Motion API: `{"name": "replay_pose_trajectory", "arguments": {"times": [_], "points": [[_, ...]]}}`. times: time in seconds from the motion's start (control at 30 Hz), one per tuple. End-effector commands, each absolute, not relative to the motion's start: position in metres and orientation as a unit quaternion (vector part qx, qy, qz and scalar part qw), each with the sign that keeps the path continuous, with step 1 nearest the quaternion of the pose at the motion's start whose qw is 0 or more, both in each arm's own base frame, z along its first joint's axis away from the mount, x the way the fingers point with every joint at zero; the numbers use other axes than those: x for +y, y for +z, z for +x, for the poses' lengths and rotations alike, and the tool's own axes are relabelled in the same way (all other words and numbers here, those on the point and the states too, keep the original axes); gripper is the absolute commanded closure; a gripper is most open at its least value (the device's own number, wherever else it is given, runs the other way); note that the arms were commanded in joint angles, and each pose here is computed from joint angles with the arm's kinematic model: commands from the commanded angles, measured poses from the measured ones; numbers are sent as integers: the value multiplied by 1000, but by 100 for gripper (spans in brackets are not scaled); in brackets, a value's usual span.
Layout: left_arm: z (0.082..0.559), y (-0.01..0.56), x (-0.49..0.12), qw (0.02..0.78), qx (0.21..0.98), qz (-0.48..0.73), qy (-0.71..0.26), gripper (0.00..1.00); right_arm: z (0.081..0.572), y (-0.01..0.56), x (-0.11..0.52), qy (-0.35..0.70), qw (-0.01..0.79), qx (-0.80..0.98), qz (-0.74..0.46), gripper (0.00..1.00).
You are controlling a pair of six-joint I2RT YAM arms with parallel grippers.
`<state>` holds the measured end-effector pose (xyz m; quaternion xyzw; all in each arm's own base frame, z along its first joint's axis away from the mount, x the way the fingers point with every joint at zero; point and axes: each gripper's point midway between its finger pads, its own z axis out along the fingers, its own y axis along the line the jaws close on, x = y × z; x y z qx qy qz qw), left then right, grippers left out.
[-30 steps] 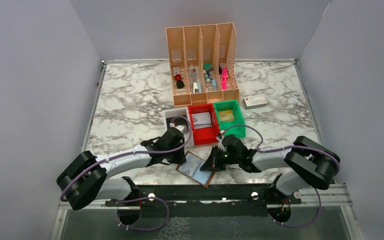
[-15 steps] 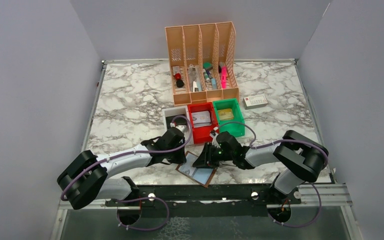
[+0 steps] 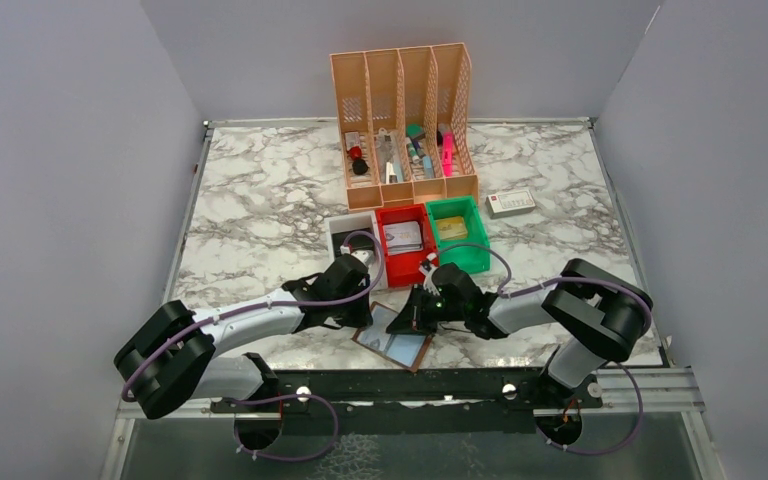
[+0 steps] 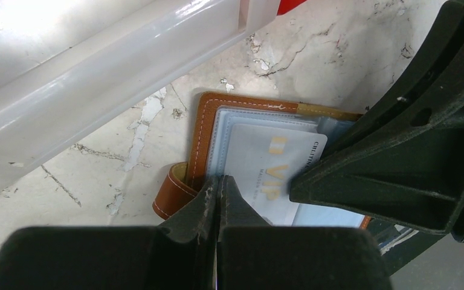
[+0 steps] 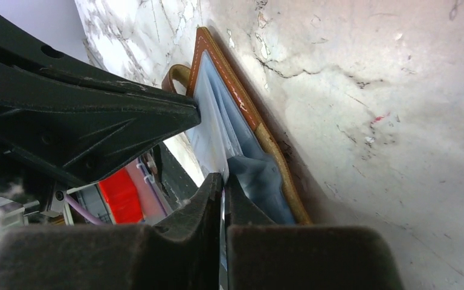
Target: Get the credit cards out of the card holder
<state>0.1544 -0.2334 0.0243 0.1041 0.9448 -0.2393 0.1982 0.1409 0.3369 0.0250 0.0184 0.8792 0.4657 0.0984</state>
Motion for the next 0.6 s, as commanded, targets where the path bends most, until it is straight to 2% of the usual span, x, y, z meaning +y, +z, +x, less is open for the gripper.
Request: {"name": "replay_pose_trajectory", "arguments": {"times": [0.0, 0.17, 0.57], "points": [[142, 12, -225, 172, 953, 116, -223, 100, 145, 6, 320, 420, 100, 900, 57, 96], [141, 10, -223, 171, 954, 114, -220, 100, 132, 6, 306, 413, 94, 905, 47, 99], [142, 13, -227, 171, 952, 116, -225, 100, 120, 6, 293, 403, 85, 910, 44, 99]]}}
